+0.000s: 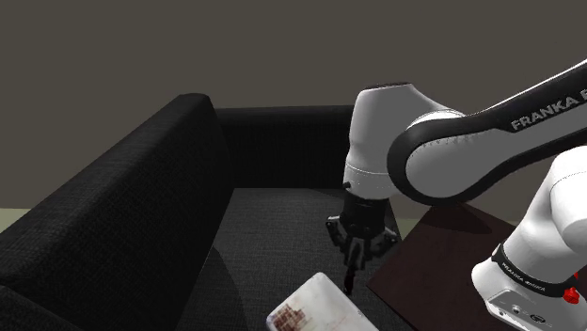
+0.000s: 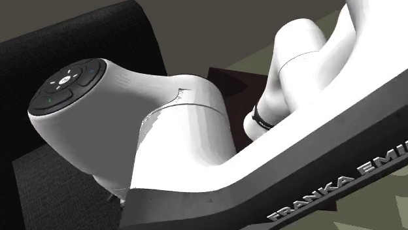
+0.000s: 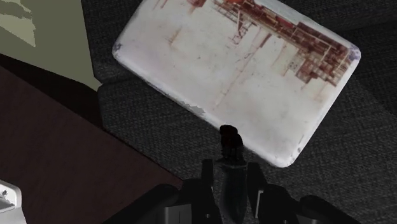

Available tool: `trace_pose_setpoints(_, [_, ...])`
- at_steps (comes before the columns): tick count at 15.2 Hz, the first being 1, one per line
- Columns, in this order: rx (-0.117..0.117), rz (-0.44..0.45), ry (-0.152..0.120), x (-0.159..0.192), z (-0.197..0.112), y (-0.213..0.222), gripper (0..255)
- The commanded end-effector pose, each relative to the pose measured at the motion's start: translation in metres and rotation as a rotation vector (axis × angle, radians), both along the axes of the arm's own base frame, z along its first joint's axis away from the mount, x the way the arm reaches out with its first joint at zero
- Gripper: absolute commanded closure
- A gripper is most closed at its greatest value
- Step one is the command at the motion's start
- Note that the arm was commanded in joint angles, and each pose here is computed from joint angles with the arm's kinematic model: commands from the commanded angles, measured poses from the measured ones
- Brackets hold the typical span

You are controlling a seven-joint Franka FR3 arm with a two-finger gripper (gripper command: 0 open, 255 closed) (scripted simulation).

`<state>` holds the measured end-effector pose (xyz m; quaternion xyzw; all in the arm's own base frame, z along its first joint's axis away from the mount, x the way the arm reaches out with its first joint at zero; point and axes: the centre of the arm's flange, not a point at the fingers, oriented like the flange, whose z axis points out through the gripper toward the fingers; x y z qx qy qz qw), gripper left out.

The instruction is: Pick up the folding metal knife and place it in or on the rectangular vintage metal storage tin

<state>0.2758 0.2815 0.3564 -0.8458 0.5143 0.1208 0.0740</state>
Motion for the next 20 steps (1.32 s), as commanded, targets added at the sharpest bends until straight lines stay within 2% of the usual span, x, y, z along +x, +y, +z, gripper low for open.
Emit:
trace_pose_setpoints(1, [0.001, -0.002, 0.000, -0.011, 0.000, 0.024, 255])
trace_pose_setpoints(8, [0.001, -0.002, 0.000, -0.049, 0.004, 0.108, 255])
trace_pose_setpoints(20, [0.001, -0.002, 0.000, -0.050, -0.054, 0.111, 255])
